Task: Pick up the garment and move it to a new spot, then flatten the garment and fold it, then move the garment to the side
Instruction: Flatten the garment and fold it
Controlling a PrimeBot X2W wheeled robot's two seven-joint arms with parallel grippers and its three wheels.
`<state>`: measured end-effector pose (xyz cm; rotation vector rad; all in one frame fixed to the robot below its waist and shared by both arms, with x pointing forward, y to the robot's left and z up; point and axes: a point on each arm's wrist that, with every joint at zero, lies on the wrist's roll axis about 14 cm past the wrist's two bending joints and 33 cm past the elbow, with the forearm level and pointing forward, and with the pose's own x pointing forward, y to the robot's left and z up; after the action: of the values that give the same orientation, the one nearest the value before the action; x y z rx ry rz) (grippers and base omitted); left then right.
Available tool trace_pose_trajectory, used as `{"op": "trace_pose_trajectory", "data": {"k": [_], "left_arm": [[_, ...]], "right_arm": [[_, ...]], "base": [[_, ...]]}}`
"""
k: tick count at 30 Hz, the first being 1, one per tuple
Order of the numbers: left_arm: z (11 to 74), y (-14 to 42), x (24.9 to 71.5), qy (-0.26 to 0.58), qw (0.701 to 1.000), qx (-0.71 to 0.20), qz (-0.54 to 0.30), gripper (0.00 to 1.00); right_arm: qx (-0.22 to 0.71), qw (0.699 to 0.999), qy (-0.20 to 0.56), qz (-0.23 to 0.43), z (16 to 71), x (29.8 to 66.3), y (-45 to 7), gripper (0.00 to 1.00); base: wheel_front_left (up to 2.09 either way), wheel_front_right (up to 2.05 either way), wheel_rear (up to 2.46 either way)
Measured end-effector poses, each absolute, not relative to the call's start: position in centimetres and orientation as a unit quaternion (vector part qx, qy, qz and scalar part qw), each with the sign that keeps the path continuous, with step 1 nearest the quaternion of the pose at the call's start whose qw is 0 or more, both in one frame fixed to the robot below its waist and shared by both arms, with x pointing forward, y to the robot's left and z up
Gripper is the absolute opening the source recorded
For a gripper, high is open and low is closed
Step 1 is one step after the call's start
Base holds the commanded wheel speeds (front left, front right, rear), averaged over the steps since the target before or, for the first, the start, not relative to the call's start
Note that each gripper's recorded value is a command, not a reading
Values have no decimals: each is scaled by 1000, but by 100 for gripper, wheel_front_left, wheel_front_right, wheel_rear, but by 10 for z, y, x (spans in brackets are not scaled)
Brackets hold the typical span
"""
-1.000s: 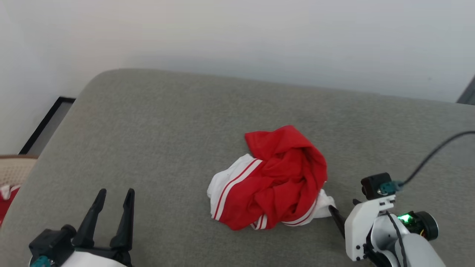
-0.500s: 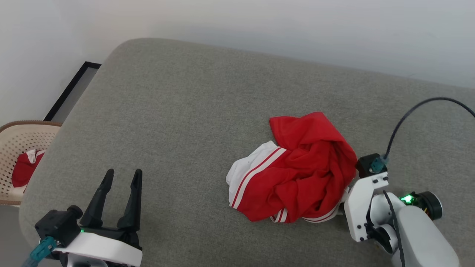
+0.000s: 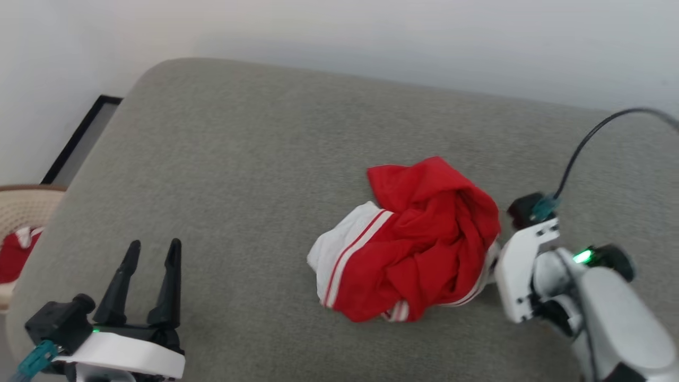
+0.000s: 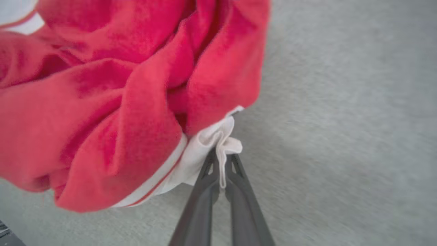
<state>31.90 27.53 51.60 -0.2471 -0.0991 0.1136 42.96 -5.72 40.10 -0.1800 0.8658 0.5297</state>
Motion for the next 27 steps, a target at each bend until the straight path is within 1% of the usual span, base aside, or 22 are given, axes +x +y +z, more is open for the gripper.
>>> {"op": "trace_pose_trajectory", "data": {"k": [7, 9, 13, 19, 22, 24, 26, 27], "left_arm": [[518, 268, 327, -50, 991, -122, 37, 100], [519, 266, 328, -52, 991, -123, 34, 100], [517, 261, 333, -49, 991, -125, 25, 100], [514, 258, 335, -41, 991, -126, 20, 100], [512, 258, 336, -38, 991, -126, 19, 100], [508, 259, 335, -32, 991, -126, 20, 100], [507, 258, 336, -29, 991, -127, 19, 100], [505, 258, 336, -25, 992, -126, 16, 100]], "right_arm": [[-74, 899, 384, 198, 439, 443, -108, 0], [-72, 901, 384, 187, 441, 443, -118, 0], [-61, 906, 396, 134, 443, 439, -158, 0], [-45, 891, 448, 58, 420, 421, -207, 0], [-17, 881, 470, 46, 403, 411, -207, 0], [-8, 869, 494, 36, 388, 402, -208, 0], [4, 868, 495, 35, 381, 401, -204, 0], [6, 868, 495, 34, 380, 402, -203, 44]], "base": [[0, 0, 0], [0, 0, 0], [0, 0, 0], [0, 0, 0], [0, 0, 0], [0, 0, 0], [0, 0, 0], [0, 0, 0]]}}
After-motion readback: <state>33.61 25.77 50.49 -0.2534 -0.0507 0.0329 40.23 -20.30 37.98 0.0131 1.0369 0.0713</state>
